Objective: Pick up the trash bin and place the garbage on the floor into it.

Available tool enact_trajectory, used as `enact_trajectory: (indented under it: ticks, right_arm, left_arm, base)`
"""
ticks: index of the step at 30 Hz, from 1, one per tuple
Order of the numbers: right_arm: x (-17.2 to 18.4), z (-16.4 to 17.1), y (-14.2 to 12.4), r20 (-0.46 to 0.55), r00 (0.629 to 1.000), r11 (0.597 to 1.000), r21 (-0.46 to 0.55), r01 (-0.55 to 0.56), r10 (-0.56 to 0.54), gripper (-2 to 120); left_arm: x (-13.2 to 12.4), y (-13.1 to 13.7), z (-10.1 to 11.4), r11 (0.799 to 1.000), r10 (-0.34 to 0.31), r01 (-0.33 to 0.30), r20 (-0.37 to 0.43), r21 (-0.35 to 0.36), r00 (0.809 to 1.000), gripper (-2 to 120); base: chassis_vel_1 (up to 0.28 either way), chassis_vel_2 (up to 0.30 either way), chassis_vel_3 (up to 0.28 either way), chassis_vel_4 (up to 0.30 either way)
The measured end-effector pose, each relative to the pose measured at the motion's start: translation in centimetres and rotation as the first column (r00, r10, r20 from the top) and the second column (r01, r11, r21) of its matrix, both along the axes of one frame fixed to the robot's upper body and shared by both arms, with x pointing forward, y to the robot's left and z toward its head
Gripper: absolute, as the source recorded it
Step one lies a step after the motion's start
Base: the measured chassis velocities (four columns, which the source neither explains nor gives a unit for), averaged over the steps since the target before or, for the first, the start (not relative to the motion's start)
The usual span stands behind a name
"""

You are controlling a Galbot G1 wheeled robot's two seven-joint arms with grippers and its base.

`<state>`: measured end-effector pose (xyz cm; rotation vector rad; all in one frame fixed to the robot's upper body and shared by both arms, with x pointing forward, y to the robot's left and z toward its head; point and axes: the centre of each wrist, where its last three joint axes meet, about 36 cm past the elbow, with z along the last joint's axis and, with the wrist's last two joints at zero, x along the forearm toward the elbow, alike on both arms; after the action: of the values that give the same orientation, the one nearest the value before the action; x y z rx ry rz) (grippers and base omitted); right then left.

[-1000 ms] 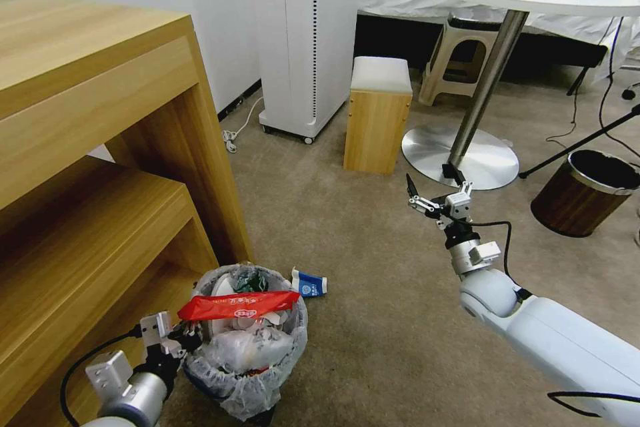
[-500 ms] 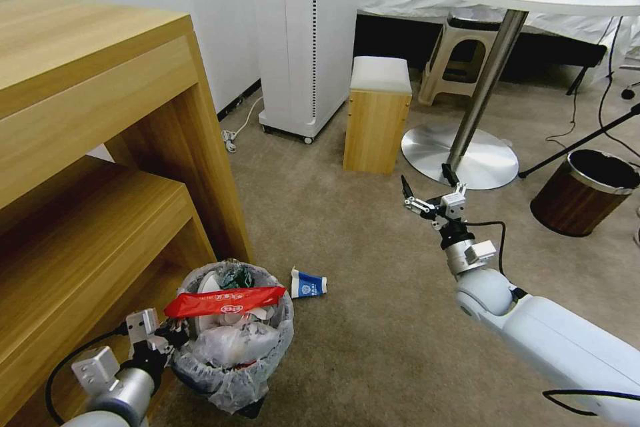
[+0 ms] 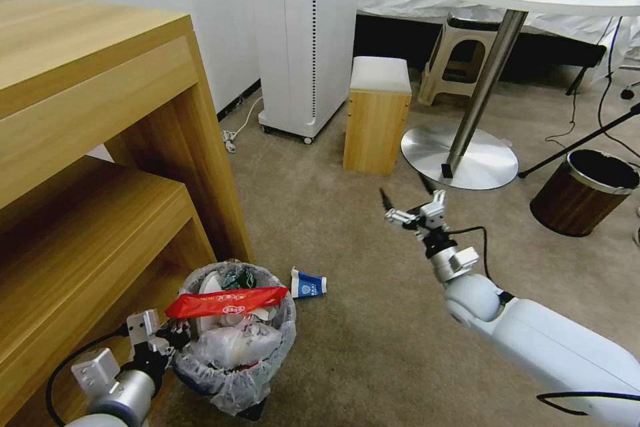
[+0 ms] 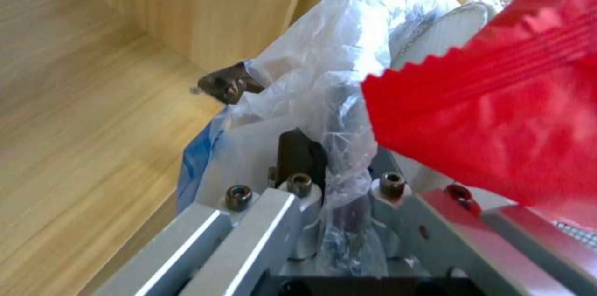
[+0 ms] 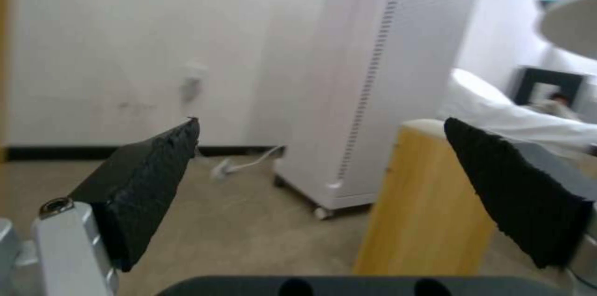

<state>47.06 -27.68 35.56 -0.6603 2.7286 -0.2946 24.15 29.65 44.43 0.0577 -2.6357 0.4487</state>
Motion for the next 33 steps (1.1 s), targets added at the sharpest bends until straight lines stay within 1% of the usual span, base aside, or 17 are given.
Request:
enact_trajectory:
  ticks: [2, 7, 8, 11, 14, 18, 24, 33]
  right_arm:
    - [-0.4, -0.4, -0.2, -0.012, 0.999, 0.998, -0.038, -0.047, 0.046, 100]
    - [-1.4, -0.7, -0.5, -0.031, 0.996, 0.993, -0.076, -0.091, 0.089, 100]
    - [-1.8, -1.1, -0.3, -0.043, 0.993, 0.99, -0.085, -0.114, 0.11, 100]
    - [-1.9, -1.9, 0.1, -0.051, 0.989, 0.984, -0.098, -0.146, 0.142, 100]
    - [-1.9, -2.3, 0.3, -0.059, 0.986, 0.981, -0.101, -0.164, 0.158, 100]
    - [-1.6, -2.7, 0.5, -0.054, 0.986, 0.983, -0.095, -0.16, 0.156, 100]
    - [-1.3, -2.8, 0.5, -0.049, 0.988, 0.985, -0.088, -0.148, 0.144, 100]
    - [-0.5, -2.7, 0.1, -0.035, 0.993, 0.991, -0.074, -0.111, 0.109, 100]
  left_arm:
    - [0.1, -0.2, 0.2, 1.0, -0.009, 0.009, 0.001, -0.007, 1.0, 3]
    - [0.5, -0.5, 0.5, 1.0, -0.026, 0.026, 0.002, -0.014, 1.0, 3]
    - [0.5, -0.5, 0.6, 0.999, -0.028, 0.028, 0.002, -0.015, 1.0, 3]
    - [0.3, -0.4, 0.6, 1.0, -0.025, 0.025, 0.0, -0.012, 1.0, 3]
    - [0.0, 0.2, 0.6, 1.0, -0.011, 0.011, -0.008, 0.012, 1.0, 3]
    - [0.1, 1.1, 0.2, 0.999, 0.012, -0.011, -0.016, 0.032, 1.0, 3]
    - [0.0, 1.5, -0.1, 0.999, 0.022, -0.021, -0.027, 0.043, 0.999, 3]
    - [-0.1, 2.1, 0.5, 0.998, 0.041, -0.041, -0.014, 0.046, 0.999, 3]
  base:
    - [0.0, 0.0, 0.0, 0.0]
    - [0.0, 0.0, 0.0, 0.0]
    - [0.0, 0.0, 0.0, 0.0]
    - [0.0, 0.0, 0.0, 0.0]
    - [0.0, 0.0, 0.0, 0.0]
    - [0.0, 0.0, 0.0, 0.0]
    - [0.0, 0.0, 0.0, 0.0]
    - [0.0, 0.0, 0.0, 0.0]
